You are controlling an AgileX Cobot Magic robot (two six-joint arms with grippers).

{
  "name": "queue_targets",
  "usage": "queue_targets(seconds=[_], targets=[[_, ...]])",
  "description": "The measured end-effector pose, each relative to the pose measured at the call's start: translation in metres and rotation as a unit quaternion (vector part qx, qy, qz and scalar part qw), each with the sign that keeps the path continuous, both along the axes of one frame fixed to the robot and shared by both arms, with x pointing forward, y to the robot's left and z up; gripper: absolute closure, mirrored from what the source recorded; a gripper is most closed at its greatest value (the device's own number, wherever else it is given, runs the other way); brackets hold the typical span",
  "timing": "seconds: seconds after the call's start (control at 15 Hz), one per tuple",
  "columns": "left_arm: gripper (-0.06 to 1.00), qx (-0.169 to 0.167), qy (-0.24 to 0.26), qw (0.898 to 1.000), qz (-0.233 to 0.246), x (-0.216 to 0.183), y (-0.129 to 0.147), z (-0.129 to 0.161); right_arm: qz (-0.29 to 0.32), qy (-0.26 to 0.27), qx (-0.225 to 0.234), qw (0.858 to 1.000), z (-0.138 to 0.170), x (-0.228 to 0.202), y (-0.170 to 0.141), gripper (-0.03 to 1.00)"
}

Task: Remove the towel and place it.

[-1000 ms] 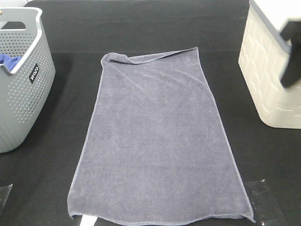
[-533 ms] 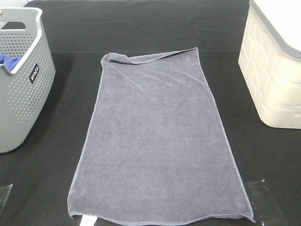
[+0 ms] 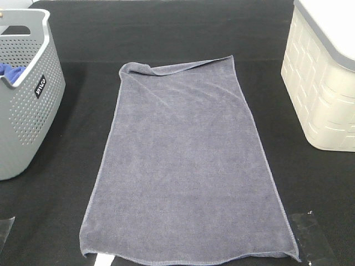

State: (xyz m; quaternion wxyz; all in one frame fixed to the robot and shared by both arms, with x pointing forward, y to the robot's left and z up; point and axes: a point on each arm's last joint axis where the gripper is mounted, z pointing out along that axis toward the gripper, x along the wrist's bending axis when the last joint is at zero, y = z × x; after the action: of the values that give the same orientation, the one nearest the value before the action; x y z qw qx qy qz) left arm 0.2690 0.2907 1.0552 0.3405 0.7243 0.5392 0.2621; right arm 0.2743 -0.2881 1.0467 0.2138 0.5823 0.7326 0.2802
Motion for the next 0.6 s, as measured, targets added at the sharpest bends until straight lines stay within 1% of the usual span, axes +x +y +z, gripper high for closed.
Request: queue_targets(seconds=[0.13,0.27,0.6], targets=[[0.32,-0.001,0.0,1.0,-0.002,0.0,0.0,0.0,0.0,-0.01,0.002,1.0,-0.002,-0.006,-0.001,0.46],[0.32,0.001,-0.001,1.0,-0.01,0.0,-0.001,0.0,0.0,-0.037,0.007,0.999,-0.001,-0.015,-0.003,0.46],[0.32,0.002,-0.002,1.0,-0.02,-0.001,-0.003,0.0,0.0,-0.04,0.007,0.999,-0.002,-0.016,-0.003,0.46]])
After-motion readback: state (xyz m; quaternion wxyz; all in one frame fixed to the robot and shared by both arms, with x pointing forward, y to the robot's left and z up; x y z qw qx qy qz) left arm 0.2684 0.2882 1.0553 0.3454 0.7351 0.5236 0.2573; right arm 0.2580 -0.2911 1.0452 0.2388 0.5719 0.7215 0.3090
